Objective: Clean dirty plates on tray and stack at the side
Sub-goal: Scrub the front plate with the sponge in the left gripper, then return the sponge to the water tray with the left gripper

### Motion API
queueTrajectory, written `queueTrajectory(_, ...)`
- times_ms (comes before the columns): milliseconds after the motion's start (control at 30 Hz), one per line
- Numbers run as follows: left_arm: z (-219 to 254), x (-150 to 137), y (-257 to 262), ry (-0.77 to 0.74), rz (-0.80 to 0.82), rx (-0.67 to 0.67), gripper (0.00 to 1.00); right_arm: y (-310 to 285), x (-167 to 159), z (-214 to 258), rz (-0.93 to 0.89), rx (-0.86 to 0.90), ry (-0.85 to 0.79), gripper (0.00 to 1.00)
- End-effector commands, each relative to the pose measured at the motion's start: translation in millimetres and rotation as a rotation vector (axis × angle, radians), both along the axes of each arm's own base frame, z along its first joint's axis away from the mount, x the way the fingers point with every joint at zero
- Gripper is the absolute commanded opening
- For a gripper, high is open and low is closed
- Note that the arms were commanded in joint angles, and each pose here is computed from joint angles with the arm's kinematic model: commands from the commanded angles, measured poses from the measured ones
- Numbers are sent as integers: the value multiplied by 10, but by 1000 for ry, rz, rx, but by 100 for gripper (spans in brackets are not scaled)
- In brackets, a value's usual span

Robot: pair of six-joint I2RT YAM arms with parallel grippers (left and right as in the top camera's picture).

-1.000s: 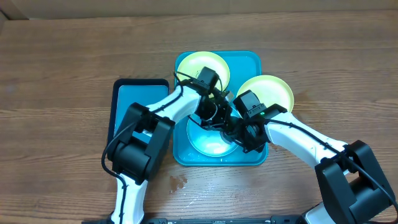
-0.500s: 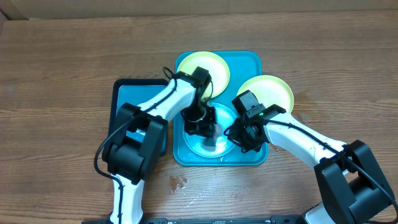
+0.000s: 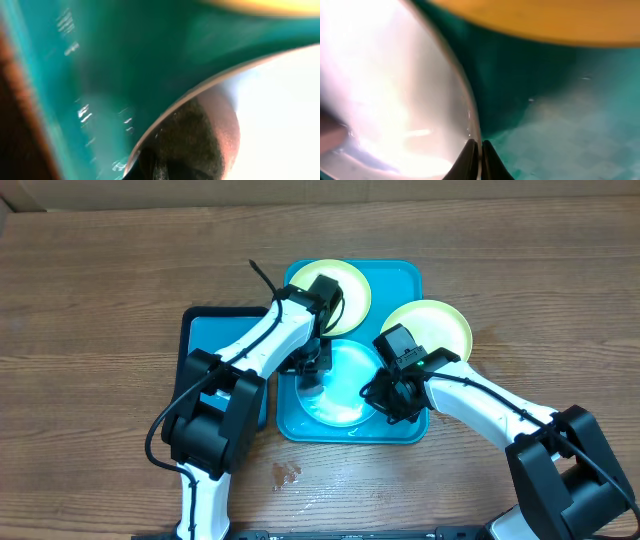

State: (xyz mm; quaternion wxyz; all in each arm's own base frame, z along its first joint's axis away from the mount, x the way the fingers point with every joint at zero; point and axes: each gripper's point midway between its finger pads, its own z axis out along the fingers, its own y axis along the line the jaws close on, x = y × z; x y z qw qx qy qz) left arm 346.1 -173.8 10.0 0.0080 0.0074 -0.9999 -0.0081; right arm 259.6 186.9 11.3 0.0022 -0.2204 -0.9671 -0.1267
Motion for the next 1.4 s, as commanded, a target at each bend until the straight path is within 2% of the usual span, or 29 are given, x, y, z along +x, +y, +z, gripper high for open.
queueTrajectory(0,45,-26,-602,48,-61,-344,4,-91,-1,-33,-10,-38,1,4)
queueTrajectory(133,65,-210,-1056,104,-106,-550,4,-92,-2,-34,-10,-38,1,4)
queueTrajectory(267,1,-419,-1225,142,-142,-580,4,-92,-3,-34,-10,-39,2,4)
queueTrajectory(433,2,-543,-1283,174,-161,-578,4,-92,-3,-34,-10,-39,2,4)
queueTrajectory(533,-56,-664,-1108,228,-130,-491,4,-97,-11,-35,-10,-41,5,4)
queueTrajectory(667,-208,-665,-473,227,0,-169,4,-101,-18,-36,-9,-43,7,4)
queueTrajectory(733,-191,-627,-229,212,35,-74,4,-100,-17,-36,-9,-42,7,4)
queueTrajectory(900,170,-443,50,118,87,-62,4,-101,-17,-36,-9,-42,7,4)
queueTrajectory(1033,703,-272,317,-32,143,-80,4,-100,-17,-36,-2,-42,5,4)
queueTrajectory(1133,1070,-173,704,-158,178,-22,4,-100,-16,-36,-2,-43,5,4)
queueTrajectory(1267,1136,-142,1112,-192,230,84,4,-94,-6,-34,-3,-40,1,4)
queueTrajectory(1367,915,-155,1260,-153,238,106,4,-85,8,-32,-3,-36,-4,4)
